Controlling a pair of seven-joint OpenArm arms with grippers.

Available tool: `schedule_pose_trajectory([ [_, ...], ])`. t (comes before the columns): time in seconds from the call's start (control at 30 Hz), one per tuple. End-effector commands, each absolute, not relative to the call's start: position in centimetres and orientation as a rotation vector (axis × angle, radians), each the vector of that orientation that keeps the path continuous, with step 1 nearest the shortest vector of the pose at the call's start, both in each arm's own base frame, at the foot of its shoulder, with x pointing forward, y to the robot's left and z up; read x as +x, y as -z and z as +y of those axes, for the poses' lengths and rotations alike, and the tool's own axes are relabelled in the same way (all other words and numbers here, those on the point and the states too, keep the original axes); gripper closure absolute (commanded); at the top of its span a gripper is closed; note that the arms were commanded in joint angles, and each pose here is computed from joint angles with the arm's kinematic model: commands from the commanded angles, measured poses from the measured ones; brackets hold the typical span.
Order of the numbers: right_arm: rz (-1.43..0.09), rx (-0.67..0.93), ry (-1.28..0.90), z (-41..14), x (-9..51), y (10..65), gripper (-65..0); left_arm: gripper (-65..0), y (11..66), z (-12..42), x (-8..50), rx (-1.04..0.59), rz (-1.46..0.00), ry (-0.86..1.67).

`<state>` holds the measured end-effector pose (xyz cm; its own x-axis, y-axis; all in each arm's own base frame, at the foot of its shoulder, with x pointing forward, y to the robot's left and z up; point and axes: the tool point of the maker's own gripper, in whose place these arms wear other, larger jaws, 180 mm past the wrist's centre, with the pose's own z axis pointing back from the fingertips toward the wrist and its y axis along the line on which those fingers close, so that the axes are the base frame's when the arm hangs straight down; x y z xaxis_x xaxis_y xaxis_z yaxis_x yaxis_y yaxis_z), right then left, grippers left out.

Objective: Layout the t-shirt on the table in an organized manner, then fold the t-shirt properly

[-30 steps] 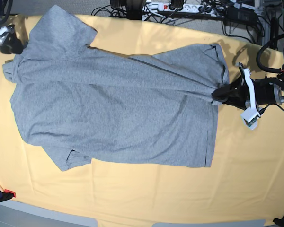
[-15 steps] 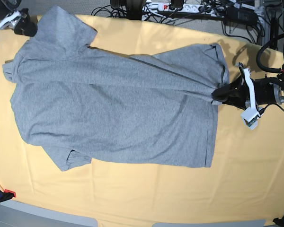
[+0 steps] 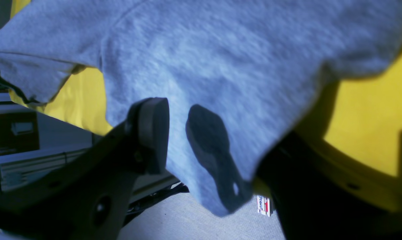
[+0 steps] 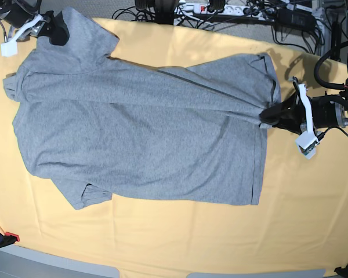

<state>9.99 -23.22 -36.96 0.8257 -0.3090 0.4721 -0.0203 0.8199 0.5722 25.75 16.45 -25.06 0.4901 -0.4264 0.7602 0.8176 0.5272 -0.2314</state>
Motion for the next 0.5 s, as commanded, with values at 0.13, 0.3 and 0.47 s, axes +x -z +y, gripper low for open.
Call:
schedule_pose_trajectory([
  [0.13,-0.615,0.586,0.150,-23.6,10.4,36.4,-23.9,0.0,23.6,16.5,26.3,-0.637,-0.745,0.835],
  [0.3,-0.615,0.584,0.148,-23.7,10.4,36.3,0.0,0.0,23.6,16.5,26.3,-0.637,-0.745,0.835],
  [0.47,-0.646,0.602,0.125,-24.1,11.1,35.1,0.0,0.0,23.6,16.5,26.3,-0.637,-0.746,0.835],
])
